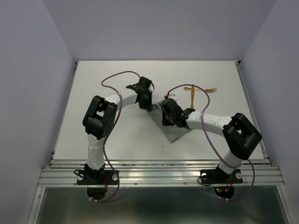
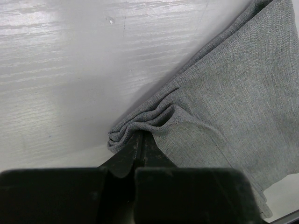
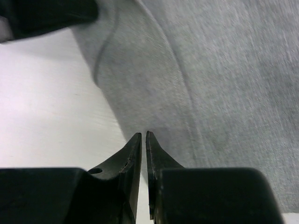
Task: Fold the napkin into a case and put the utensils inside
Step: Fold the lower triangle-folded napkin at the center of the board.
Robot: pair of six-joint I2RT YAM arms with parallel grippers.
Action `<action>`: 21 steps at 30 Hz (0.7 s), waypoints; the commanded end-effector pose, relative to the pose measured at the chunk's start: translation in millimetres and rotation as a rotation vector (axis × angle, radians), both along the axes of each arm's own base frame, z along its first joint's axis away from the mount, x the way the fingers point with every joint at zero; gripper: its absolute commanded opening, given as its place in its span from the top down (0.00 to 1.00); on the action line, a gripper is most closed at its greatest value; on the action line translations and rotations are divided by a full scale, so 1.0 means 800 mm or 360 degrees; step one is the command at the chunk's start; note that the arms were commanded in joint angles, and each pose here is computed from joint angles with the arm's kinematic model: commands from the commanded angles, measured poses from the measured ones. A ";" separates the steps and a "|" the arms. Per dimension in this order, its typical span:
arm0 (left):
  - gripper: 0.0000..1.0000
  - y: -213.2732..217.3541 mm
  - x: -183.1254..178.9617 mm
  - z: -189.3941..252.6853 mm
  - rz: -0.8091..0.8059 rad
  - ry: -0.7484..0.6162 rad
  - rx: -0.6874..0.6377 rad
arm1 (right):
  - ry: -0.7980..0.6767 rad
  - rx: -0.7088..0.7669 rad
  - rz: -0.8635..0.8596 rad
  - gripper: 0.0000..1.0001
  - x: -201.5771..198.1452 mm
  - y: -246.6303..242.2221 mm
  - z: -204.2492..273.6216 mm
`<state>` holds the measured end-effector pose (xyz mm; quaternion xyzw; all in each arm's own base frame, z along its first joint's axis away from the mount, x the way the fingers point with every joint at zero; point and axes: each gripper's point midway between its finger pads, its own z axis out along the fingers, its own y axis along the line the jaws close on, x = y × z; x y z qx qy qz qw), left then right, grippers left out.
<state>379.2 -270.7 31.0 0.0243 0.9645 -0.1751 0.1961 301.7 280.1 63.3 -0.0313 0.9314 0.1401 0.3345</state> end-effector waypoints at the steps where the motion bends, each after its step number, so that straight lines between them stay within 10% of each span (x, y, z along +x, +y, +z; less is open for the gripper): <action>1: 1.00 -0.006 0.021 0.049 -0.0026 -0.0143 -0.0053 | 0.0003 -0.0014 -0.0104 0.86 0.007 -0.017 -0.011; 21: 1.00 -0.019 0.033 0.073 -0.0046 -0.0208 -0.0132 | 0.0078 -0.0054 -0.0092 0.86 -0.003 -0.022 -0.047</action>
